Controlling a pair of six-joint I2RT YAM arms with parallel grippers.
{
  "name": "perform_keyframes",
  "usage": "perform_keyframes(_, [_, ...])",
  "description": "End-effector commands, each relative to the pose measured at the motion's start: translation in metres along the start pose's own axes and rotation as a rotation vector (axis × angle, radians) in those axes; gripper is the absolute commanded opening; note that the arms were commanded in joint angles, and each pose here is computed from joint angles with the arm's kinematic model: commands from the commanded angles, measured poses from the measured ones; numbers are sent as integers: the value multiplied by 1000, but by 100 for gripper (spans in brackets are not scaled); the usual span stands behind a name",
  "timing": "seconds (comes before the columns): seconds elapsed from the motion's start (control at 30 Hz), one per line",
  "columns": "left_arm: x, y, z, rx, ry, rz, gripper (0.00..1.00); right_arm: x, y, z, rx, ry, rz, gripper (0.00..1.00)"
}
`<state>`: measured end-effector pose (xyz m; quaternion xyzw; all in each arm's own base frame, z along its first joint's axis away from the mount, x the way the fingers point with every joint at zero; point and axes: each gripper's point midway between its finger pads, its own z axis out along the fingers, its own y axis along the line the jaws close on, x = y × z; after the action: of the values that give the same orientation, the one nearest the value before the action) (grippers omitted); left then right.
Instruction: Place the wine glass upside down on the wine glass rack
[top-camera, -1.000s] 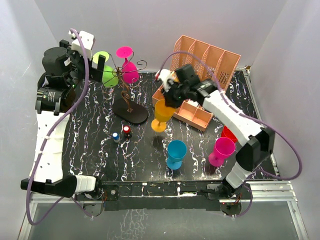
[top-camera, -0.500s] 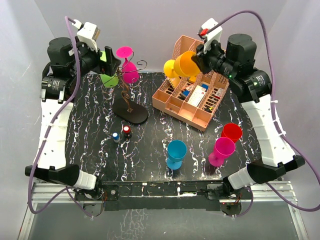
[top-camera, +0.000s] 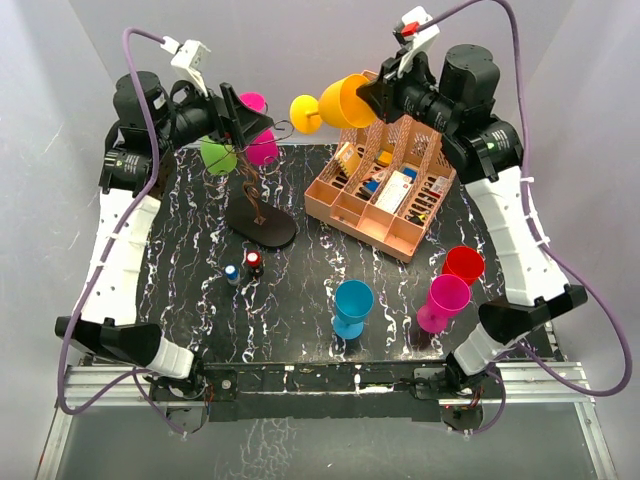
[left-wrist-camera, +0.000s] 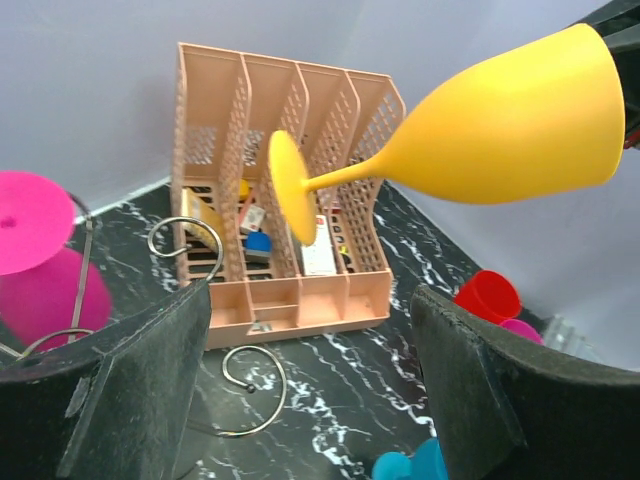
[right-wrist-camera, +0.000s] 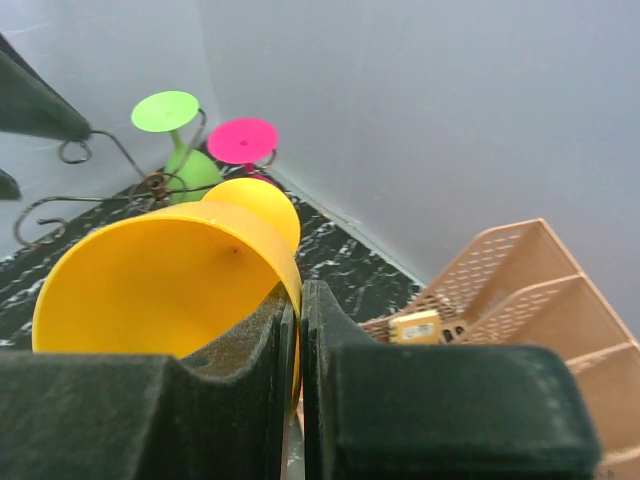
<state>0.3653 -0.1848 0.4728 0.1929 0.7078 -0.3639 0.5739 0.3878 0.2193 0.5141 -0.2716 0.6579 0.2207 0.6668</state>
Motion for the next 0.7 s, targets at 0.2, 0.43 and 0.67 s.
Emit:
perform_keyframes(0.2, [8, -15, 8, 65, -20, -138, 73, -53, 43, -3, -235, -158, 78, 8])
perform_keyframes(0.43, [18, -14, 8, 71, -9, -176, 61, -54, 54, -1, -306, -156, 100, 8])
perform_keyframes(0.67, [18, -22, 8, 111, -9, -200, 39, -48, 56, -1, -313, -148, 103, 8])
